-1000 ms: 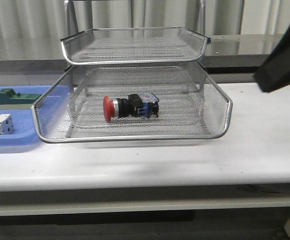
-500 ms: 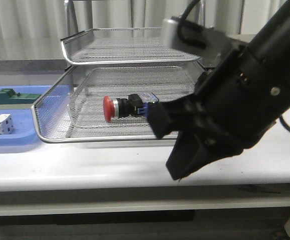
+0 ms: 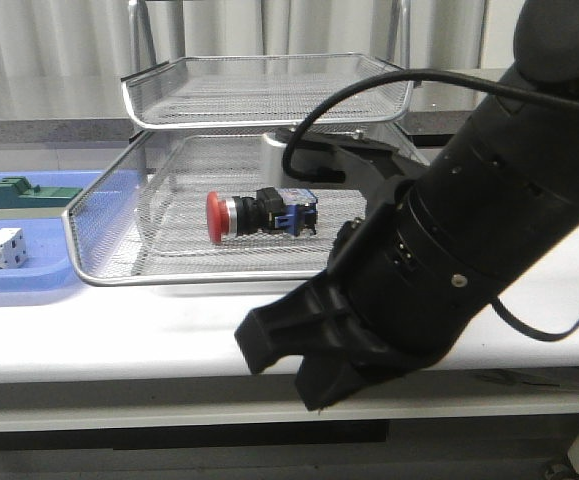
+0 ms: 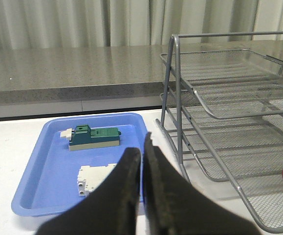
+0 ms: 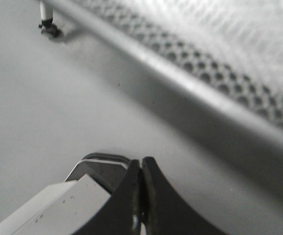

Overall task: Place button on rack with both arms
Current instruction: 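Push the middle tray back into the rack with the right gripper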

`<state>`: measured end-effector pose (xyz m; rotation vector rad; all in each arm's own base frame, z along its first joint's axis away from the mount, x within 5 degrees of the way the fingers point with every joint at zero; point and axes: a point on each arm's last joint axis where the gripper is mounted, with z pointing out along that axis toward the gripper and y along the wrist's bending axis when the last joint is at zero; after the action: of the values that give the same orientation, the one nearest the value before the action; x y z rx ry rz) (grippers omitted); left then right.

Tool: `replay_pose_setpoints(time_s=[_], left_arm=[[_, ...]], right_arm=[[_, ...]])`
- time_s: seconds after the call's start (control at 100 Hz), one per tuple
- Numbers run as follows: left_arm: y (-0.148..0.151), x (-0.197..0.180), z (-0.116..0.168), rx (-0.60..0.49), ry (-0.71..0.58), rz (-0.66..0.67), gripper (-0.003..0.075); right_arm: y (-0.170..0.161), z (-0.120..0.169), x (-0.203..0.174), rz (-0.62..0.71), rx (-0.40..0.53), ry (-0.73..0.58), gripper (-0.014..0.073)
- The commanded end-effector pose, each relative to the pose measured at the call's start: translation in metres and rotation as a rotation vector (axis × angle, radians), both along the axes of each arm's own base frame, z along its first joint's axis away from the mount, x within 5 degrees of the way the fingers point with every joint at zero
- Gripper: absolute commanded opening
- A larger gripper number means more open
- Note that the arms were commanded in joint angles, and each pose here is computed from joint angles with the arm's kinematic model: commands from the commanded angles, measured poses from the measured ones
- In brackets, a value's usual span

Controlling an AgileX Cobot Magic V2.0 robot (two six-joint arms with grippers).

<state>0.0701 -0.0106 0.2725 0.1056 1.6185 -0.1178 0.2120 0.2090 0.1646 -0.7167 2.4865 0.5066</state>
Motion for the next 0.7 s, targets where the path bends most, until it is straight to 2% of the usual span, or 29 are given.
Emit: replay_pose_setpoints(time_s=[0.0, 0.24, 0.46, 0.69], left_arm=[[0.001, 0.000, 0.017, -0.033, -0.102, 0.013, 0.0004], [0.001, 0.000, 0.017, -0.033, -0.102, 0.013, 0.0004], [0.001, 0.000, 0.017, -0.033, -0.102, 0.013, 0.0004], [0.001, 0.000, 0.017, -0.033, -0.102, 0.013, 0.0004]], right_arm=[[0.004, 0.021, 0.010, -0.014, 0.052, -0.133, -0.0057], [0.004, 0.025, 0.018, -0.032, 0.058, -0.230, -0.0057], [0.013, 0.019, 0.031, -0.019, 0.040, -0.239, -0.0057], [0.021, 0.024, 0.053, -0.039, 0.054, -0.276, -0.0057]])
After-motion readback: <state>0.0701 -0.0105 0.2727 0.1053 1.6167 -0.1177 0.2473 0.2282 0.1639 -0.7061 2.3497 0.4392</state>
